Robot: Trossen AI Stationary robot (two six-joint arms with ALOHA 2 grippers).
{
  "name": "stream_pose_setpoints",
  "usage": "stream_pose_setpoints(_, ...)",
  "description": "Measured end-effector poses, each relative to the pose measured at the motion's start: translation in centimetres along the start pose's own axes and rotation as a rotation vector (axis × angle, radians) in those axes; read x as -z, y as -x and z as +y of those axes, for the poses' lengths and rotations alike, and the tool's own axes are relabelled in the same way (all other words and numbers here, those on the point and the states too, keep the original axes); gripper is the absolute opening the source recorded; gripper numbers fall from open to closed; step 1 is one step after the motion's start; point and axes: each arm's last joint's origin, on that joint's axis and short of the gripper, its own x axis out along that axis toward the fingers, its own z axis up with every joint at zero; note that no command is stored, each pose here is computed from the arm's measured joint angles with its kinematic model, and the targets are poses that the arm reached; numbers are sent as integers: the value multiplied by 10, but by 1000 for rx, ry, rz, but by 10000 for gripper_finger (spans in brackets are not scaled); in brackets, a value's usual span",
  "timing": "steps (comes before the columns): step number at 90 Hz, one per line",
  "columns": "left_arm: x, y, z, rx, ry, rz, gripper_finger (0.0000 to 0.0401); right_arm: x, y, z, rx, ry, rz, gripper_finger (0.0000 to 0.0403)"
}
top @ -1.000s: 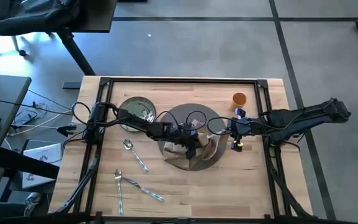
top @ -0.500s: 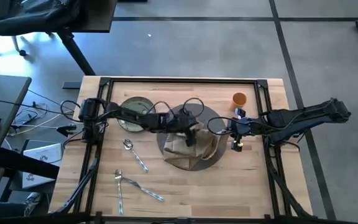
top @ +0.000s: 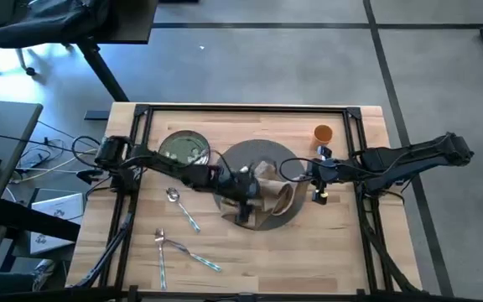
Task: Set table place
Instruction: Fold the brown table napkin
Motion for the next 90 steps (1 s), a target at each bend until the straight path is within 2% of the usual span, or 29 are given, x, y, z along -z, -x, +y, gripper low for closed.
stream_pose_setpoints(8,9,-16,0,42,17,16,142,0,0,0,-1,-1,-2,0)
stream_pose_setpoints(24,19,-33,32,-41,130,0,142,0,0,0,-1,-8,-4,0)
stream_pose_setpoints(36,24,-38,53,-60,163,-2,142,0,0,0,1,6,-5,0)
stream_pose_setpoints(51,24,-33,82,-298,164,-22,142,-1,0,-1,21,11,-9,0)
stream_pose_setpoints(65,27,-25,115,-424,242,-35,142,-1,0,-1,20,-3,-10,0)
stream_pose_setpoints(77,22,-17,123,-357,268,-60,142,-1,0,-1,20,-16,-10,0)
stream_pose_setpoints(90,-7,6,100,-260,233,-127,142,0,0,-1,21,-21,-8,0)
